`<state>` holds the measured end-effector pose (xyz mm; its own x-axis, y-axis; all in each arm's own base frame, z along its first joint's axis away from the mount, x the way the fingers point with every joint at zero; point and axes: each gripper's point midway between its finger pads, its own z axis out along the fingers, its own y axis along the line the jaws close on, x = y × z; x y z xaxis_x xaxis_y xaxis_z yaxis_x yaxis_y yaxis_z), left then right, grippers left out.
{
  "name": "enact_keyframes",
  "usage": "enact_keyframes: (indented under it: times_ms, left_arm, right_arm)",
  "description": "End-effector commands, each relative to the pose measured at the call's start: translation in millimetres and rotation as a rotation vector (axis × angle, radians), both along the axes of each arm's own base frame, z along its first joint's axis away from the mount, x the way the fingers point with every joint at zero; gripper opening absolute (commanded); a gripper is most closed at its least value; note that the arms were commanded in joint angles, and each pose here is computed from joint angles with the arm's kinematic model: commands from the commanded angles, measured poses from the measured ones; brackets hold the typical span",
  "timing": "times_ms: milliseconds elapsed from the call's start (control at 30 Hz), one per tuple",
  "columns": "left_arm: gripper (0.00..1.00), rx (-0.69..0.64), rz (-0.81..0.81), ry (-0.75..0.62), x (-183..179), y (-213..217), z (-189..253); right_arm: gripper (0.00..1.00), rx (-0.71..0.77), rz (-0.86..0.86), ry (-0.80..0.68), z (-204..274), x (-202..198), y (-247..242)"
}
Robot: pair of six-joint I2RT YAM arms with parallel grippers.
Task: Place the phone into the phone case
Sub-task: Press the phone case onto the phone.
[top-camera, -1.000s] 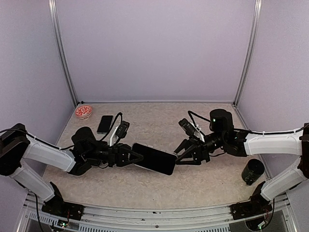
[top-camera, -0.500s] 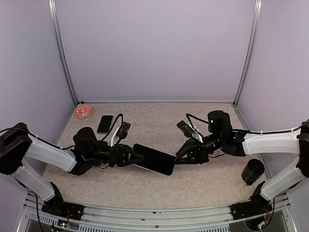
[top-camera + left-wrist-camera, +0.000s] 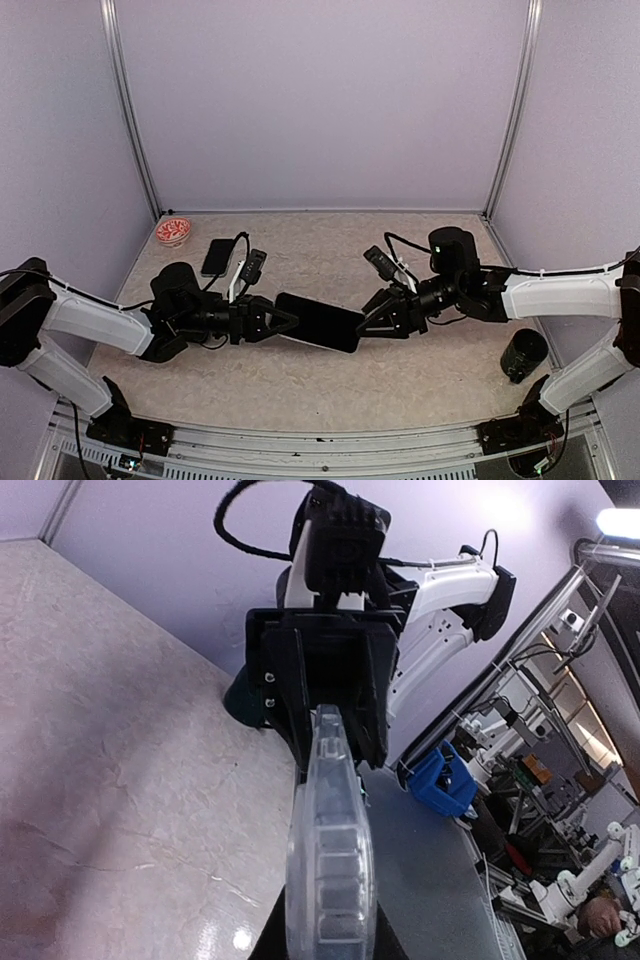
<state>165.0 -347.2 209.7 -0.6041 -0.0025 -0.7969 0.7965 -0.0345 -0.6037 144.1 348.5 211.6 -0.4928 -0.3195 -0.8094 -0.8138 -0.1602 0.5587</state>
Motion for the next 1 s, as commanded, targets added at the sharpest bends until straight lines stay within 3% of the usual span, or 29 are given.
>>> enact_keyframes:
  times_ms: [0,100,467,833,967]
  left_arm:
    - [0.0,-0.11,0.174,-0.11,23.0,9.8,36.1]
    - [0.0,-0.151,0.204,-0.127,25.3,13.5,46.6]
    - [0.0,-0.236,0.23,-0.128,26.2,18.2,59.1]
    - [0.0,-0.22,0.226,-0.124,22.9,15.3,53.4]
    - [0.0,-0.215,0.228,-0.126,22.4,14.0,52.4]
  right_arm:
    - [0.43,0.061,-0.008,-0.042,22.3,1.5,7.8]
    - [0.54,0.067,-0.046,-0.033,23.6,6.5,9.1]
    - [0.56,0.043,-0.134,0.044,8.6,21.4,24.5]
    - [0.42,0.082,-0.147,0.069,16.9,25.2,28.0]
    - [0.3,0.077,-0.154,0.094,14.7,27.1,29.4]
